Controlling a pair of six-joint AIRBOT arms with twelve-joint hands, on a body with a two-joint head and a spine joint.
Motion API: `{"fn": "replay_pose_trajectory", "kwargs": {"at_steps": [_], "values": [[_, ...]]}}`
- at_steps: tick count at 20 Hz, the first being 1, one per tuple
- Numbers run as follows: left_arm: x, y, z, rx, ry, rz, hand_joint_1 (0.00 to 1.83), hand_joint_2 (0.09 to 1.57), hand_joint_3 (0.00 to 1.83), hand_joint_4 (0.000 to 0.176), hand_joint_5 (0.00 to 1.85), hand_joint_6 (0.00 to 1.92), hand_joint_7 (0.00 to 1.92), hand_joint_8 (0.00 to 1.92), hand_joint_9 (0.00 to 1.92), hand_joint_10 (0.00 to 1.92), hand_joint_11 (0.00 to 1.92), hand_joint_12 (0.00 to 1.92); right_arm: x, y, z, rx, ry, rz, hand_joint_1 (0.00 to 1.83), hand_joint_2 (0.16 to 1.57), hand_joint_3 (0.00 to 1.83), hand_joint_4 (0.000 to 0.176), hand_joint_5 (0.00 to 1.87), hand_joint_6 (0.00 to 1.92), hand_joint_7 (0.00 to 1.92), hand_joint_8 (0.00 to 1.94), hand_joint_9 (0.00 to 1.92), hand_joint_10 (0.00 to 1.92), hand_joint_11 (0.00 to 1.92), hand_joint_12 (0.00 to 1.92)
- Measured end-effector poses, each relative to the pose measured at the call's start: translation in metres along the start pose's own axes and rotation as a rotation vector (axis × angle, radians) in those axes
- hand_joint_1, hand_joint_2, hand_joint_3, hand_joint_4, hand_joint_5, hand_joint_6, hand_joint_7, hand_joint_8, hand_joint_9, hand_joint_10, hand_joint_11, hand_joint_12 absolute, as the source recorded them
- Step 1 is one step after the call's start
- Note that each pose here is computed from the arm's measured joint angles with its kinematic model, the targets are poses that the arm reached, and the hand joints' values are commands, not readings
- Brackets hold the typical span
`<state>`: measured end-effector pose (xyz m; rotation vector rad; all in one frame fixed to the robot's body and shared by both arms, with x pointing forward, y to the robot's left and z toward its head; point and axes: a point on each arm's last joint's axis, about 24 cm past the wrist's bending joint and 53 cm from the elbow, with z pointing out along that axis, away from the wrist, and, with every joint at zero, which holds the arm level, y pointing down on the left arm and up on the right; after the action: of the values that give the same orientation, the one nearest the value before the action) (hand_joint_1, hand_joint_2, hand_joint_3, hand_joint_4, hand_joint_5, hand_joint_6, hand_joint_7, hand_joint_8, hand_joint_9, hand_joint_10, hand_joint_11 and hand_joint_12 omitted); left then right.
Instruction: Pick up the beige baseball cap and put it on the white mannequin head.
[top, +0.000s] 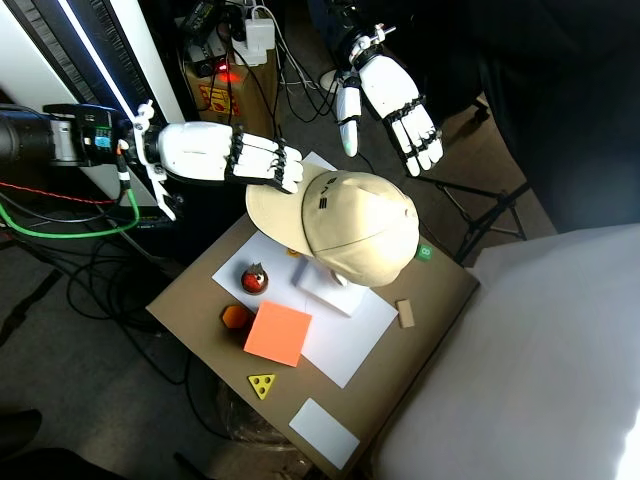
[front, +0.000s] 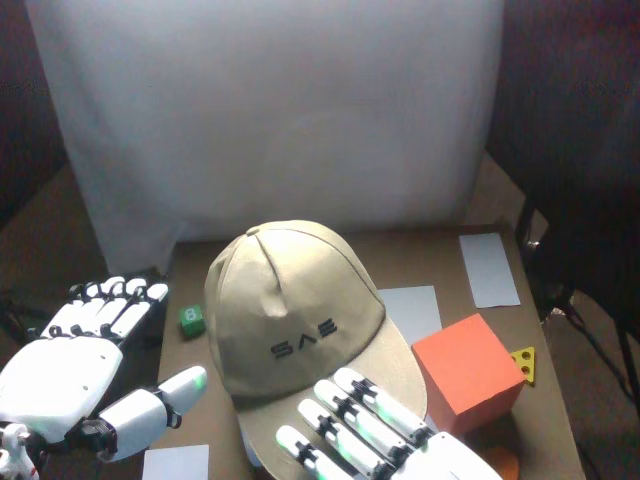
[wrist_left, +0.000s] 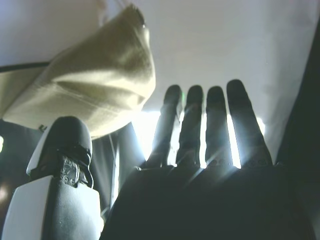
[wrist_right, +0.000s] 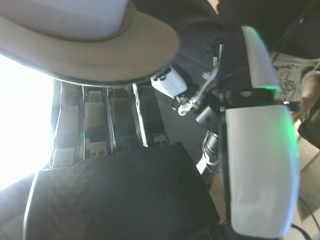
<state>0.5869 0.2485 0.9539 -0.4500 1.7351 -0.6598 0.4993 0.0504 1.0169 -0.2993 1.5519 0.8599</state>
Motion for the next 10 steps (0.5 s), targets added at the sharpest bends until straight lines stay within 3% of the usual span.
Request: {"fn": "replay_pose_trajectory", "kwargs": {"at_steps": [4,6,8,10], "values": [[-0.001,0.003,-0.001,-0.018,-0.005,-0.010,0.00,1.19,0.00,0.000,0.12,0.00,0.08,0.00,0.03,0.00,0.00,0.31,0.032,-0.021,-0.011,0.068,0.140,0.064,0.24,0.91,0.00,0.092,0.04,0.00,0.01,0.00,0.00,0.00,0.00,0.13],[-0.001,0.007,-0.005,-0.051,-0.009,-0.021,0.00,1.19,0.00,0.000,0.11,0.00,0.07,0.00,0.03,0.00,0.00,0.31,0.041,-0.023,-0.016,0.075,0.192,0.096,0.22,0.91,0.00,0.093,0.04,0.00,0.00,0.00,0.00,0.00,0.00,0.12],[-0.009,0.013,-0.009,-0.110,-0.037,0.003,0.00,1.19,0.00,0.000,0.08,0.00,0.04,0.00,0.02,0.00,0.00,0.31,0.040,-0.021,-0.020,0.073,0.216,0.126,0.22,0.91,0.00,0.095,0.04,0.00,0.00,0.00,0.00,0.00,0.00,0.10],[-0.027,0.020,-0.014,-0.158,-0.098,0.001,0.00,1.18,0.00,0.000,0.07,0.00,0.04,0.00,0.02,0.00,0.00,0.30,0.023,-0.018,-0.018,0.068,0.218,0.182,0.21,0.90,0.00,0.095,0.04,0.00,0.00,0.00,0.00,0.00,0.00,0.10]]}}
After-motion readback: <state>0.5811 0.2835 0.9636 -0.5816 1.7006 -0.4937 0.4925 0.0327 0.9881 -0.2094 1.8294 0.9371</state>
